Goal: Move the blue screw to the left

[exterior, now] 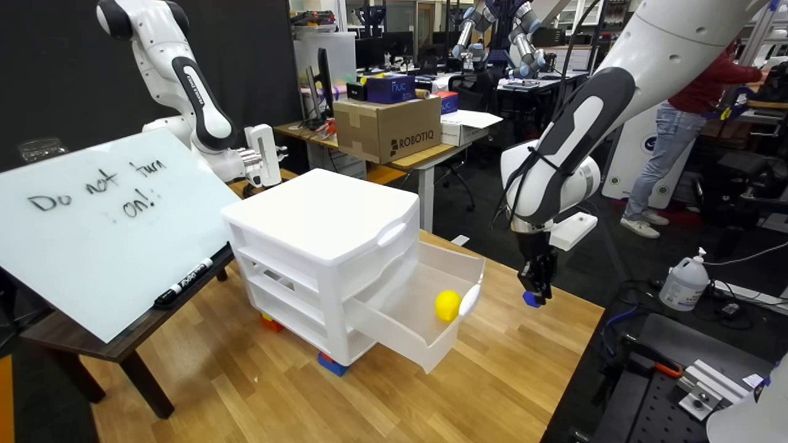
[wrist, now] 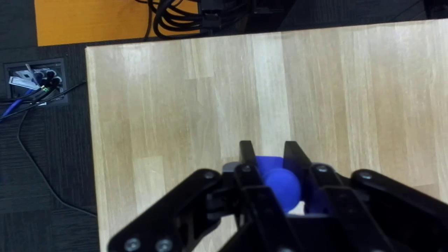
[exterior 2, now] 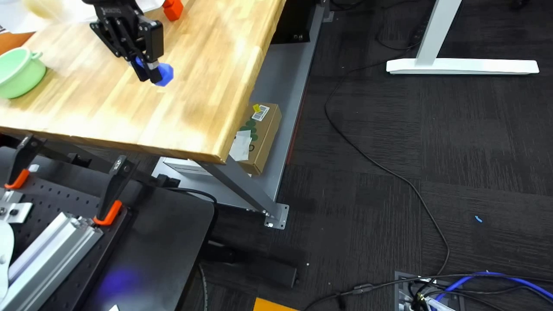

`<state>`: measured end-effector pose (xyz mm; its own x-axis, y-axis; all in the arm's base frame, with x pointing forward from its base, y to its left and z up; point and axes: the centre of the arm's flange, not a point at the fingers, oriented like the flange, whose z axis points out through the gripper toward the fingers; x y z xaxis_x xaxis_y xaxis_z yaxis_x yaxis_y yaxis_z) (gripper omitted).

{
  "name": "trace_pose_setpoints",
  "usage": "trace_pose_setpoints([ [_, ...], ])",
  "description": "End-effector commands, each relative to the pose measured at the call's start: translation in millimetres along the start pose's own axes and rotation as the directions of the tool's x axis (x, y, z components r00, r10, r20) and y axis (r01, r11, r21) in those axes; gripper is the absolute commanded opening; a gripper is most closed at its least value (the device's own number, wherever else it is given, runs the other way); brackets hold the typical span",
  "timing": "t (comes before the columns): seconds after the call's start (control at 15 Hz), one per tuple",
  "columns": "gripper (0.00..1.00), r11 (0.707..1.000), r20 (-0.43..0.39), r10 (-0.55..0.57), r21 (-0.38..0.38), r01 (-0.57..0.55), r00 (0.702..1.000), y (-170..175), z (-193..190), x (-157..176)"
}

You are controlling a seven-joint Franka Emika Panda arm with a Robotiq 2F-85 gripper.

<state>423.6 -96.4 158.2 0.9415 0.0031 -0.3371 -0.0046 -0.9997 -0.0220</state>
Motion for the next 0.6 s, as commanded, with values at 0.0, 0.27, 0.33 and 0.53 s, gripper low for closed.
trace_pose_setpoints([
  [0.0, 0.07, 0.999, -0.005, -0.020, -0.026, 0.020, 1.000, -26, 10, -3],
  [0.27, 0.07, 0.996, 0.021, -0.057, -0.062, 0.058, 0.998, -58, 22, -5],
  [0.33, 0.07, 0.996, 0.025, -0.062, -0.069, 0.064, 0.998, -63, 24, -6],
  [0.53, 0.07, 0.993, 0.030, -0.073, -0.086, 0.075, 0.997, -72, 27, -9],
])
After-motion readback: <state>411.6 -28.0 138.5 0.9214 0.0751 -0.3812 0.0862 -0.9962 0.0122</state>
